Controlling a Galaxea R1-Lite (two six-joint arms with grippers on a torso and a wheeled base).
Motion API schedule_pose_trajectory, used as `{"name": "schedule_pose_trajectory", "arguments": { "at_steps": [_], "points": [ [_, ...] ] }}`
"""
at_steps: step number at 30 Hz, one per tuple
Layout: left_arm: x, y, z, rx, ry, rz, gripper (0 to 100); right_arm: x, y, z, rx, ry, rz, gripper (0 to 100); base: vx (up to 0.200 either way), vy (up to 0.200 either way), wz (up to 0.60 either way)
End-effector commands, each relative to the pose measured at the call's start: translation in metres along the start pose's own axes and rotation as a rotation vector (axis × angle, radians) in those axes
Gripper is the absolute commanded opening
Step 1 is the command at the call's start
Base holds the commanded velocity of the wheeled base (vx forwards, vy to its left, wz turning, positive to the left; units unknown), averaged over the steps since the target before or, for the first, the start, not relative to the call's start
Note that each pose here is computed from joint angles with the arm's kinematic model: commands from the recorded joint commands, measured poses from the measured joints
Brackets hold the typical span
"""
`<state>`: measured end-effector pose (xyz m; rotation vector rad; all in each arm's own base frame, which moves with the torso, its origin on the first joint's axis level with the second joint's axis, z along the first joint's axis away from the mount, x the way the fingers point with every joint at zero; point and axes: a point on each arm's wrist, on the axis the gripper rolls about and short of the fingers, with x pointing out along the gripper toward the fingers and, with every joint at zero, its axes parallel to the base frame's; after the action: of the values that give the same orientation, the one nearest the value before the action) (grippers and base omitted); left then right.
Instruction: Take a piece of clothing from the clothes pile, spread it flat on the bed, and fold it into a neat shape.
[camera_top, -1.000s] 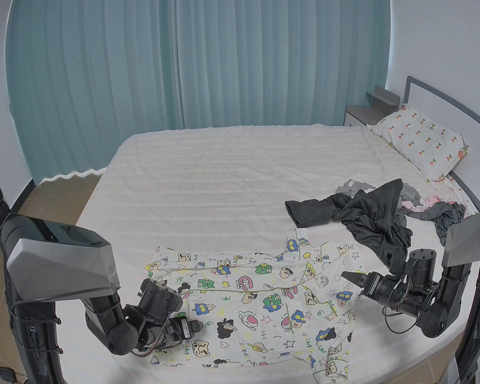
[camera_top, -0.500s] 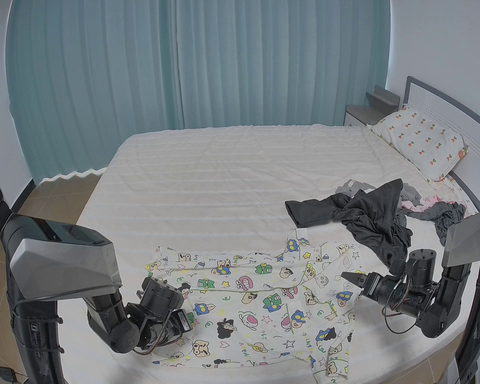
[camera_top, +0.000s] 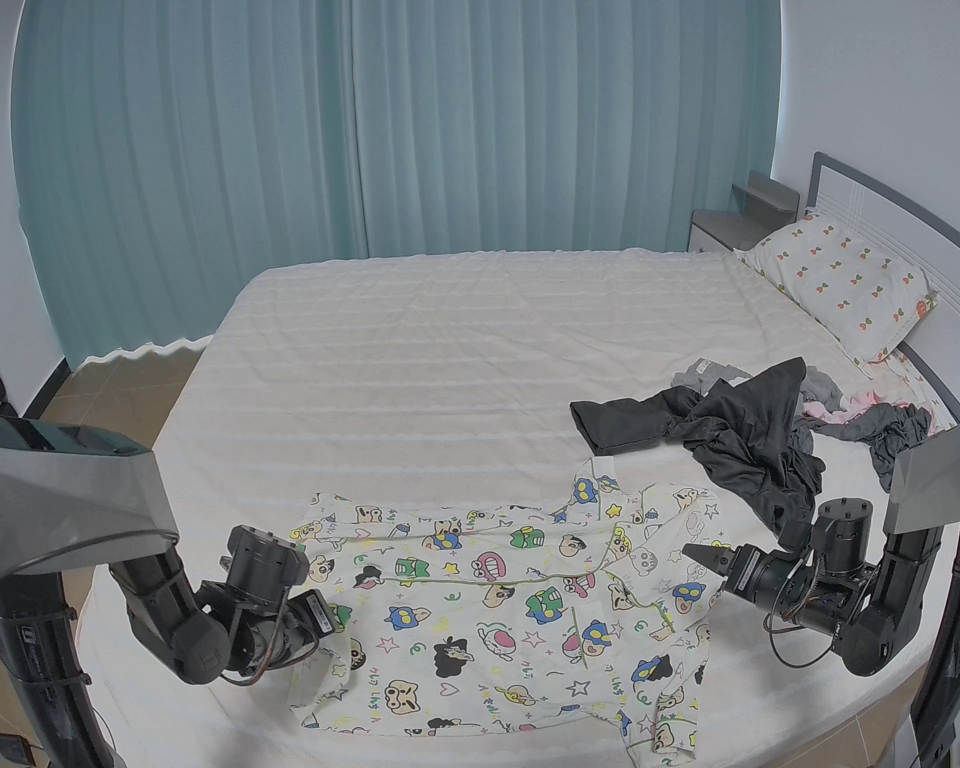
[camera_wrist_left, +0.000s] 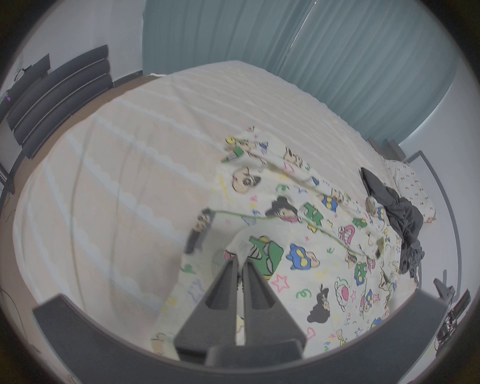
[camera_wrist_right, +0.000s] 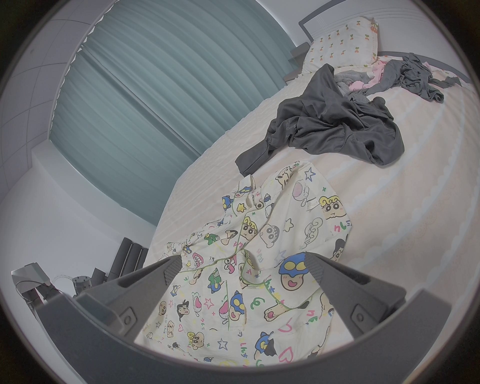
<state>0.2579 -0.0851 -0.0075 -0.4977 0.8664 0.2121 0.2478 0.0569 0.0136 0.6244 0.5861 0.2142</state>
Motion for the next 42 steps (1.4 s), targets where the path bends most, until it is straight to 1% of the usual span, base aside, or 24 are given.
{"name": "schedule_pose_trajectory", "arguments": {
  "at_steps": [1, 2, 4, 7, 13, 17, 22, 23, 30, 31, 34, 36, 38, 39, 40, 42],
  "points": [
    [-0.009, 0.015, 0.019, -0.025, -0.053, 0.017, 0, 0.0, 0.0, 0.0, -0.001, 0.0, 0.002, 100, 0.0, 0.0, 0.0],
    [-0.007, 0.02, 0.024, -0.038, -0.063, 0.027, 0, 0.0, 0.0, 0.0, 0.0, 0.002, 0.0, 100, 0.0, 0.0, 0.0],
    [-0.005, 0.023, 0.028, -0.047, -0.074, 0.022, 0, 0.0, 0.0, 0.0, 0.0, 0.002, 0.0, 100, 0.0, 0.0, 0.0],
    [-0.003, 0.026, 0.032, -0.038, -0.085, 0.008, 0, 0.0, 0.0, 0.0, 0.0, 0.001, 0.001, 100, 0.0, 0.0, 0.0],
    [0.015, 0.03, 0.031, -0.006, -0.092, 0.004, 0, 0.0, 0.0, 0.0, 0.0, 0.001, 0.001, 100, 0.0, 0.0, 0.0],
    [0.027, 0.034, 0.027, 0.033, -0.089, 0.015, 0, 0.0, 0.0, 0.0, 0.0, 0.001, 0.001, 100, 0.0, 0.0, 0.0],
    [0.037, 0.039, 0.028, 0.032, -0.099, 0.017, 0, 0.0, 0.0, 0.0, 0.0, 0.0, 0.0, 100, 0.0, 0.0, 0.0],
    [0.037, 0.04, 0.028, 0.035, -0.096, 0.016, 100, 0.0, 0.0, 0.0, 0.001, 0.001, -0.001, 100, 0.0, 0.0, 0.0],
    [0.036, 0.043, 0.029, 0.008, -0.07, -0.015, 100, -0.001, -0.001, -0.001, 0.001, 0.007, -0.004, 100, 0.0, 0.0, 0.0],
    [0.03, 0.046, 0.031, -0.027, -0.051, -0.052, 100, -0.001, -0.001, -0.001, 0.0, 0.007, -0.004, 100, 0.0, 0.0, 0.0],
    [0.008, 0.048, 0.041, -0.074, -0.067, -0.112, 100, -0.001, -0.001, -0.001, 0.001, 0.007, -0.004, 100, 0.0, 0.0, 0.0],
    [-0.01, 0.049, 0.039, -0.101, -0.044, -0.175, 100, -0.001, 0.0, -0.001, -0.002, 0.005, -0.001, 100, 0.0, 0.0, 0.0],
    [-0.03, 0.049, 0.038, -0.151, -0.017, -0.259, 100, -0.003, 0.003, 0.0, -0.005, -0.005, 0.008, 100, 0.0, 0.0, 0.0],
    [-0.03, 0.049, 0.038, -0.151, -0.017, -0.259, 100, -0.003, 0.003, 0.0, -0.005, -0.005, 0.008, 100, 0.0, 0.0, 0.0],
    [-0.043, 0.046, 0.04, -0.197, -0.004, -0.326, 100, -0.005, 0.005, 0.003, -0.009, -0.016, 0.018, 100, 0.0, 0.0, 0.0],
    [-0.054, 0.044, 0.043, -0.214, -0.009, -0.372, 100, -0.008, 0.006, 0.003, -0.01, -0.019, 0.021, 100, 0.0, 0.0, 0.0]
  ]
}}
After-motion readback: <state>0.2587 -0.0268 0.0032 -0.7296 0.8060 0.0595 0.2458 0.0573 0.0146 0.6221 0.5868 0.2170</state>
